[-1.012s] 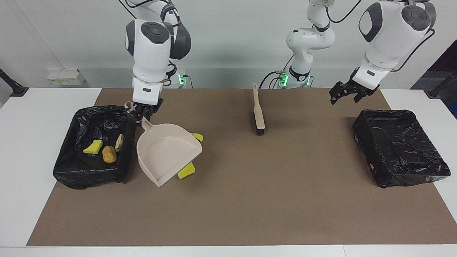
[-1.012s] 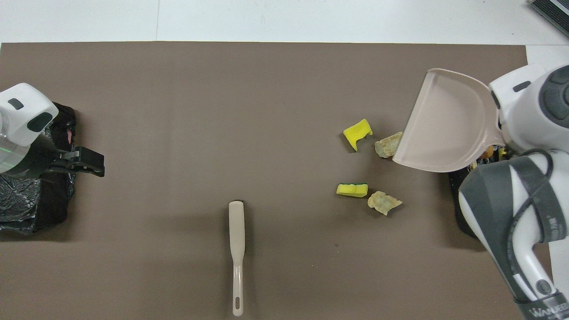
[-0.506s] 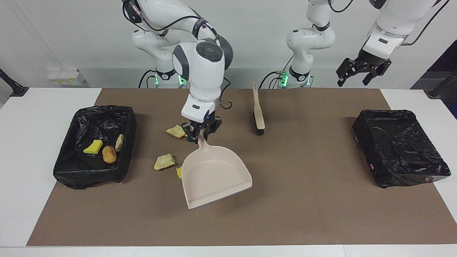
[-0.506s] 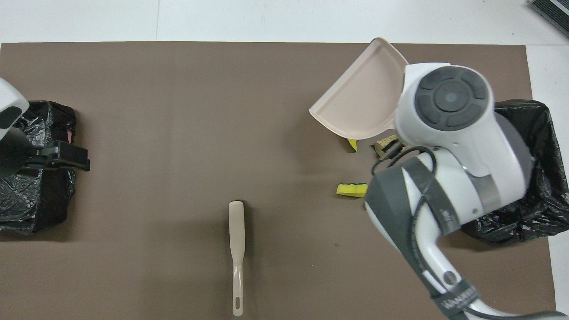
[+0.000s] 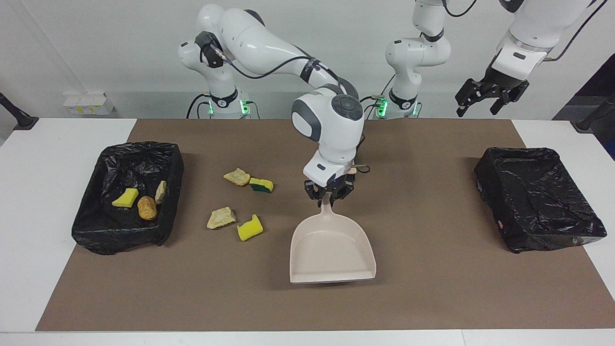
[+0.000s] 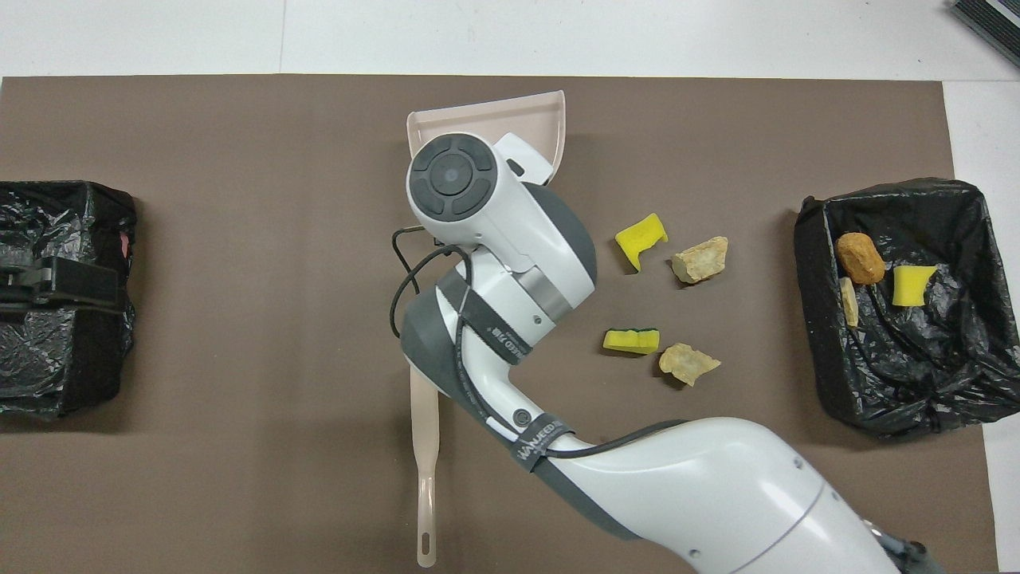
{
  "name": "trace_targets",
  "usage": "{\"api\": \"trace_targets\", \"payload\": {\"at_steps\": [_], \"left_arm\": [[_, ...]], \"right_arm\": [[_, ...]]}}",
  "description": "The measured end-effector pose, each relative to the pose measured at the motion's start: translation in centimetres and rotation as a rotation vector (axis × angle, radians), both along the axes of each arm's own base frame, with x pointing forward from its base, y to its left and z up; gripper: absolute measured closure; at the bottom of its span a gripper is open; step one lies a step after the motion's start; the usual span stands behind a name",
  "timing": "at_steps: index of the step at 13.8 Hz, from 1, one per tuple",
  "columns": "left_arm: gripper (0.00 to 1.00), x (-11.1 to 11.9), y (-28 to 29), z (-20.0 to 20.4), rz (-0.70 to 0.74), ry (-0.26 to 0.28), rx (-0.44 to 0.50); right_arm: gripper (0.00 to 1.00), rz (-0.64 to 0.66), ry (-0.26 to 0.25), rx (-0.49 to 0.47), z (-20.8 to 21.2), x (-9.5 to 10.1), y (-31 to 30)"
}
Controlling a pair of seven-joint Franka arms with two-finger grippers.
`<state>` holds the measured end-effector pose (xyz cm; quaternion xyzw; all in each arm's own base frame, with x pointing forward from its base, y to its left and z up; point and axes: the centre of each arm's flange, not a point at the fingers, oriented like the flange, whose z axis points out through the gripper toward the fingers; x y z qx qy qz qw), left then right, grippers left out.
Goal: Sweep and dump trash in bin
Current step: 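Lower the dustpan onto the table center with the right gripper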
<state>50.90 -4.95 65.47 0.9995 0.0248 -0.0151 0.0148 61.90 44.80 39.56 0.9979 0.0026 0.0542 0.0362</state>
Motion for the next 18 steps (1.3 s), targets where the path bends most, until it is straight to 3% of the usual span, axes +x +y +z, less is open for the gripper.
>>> {"api": "trace_targets", "payload": {"at_steps": [5, 11, 18], "left_arm": [[0.0, 0.2, 2.6, 0.0, 0.052, 0.0, 0.0], [0.0, 0.2, 3.2, 0.0, 0.064, 0.0, 0.0], [0.0, 0.2, 3.2, 0.0, 0.064, 0.0, 0.0]], "right_arm": [[0.68, -0.084, 0.044, 0.159, -0.7, -0.5, 2.8], [0.68, -0.06, 0.069, 0.181, -2.5, -2.0, 5.2], [0.64, -0.064, 0.069, 0.184, -2.4, -1.8, 5.0]]}}
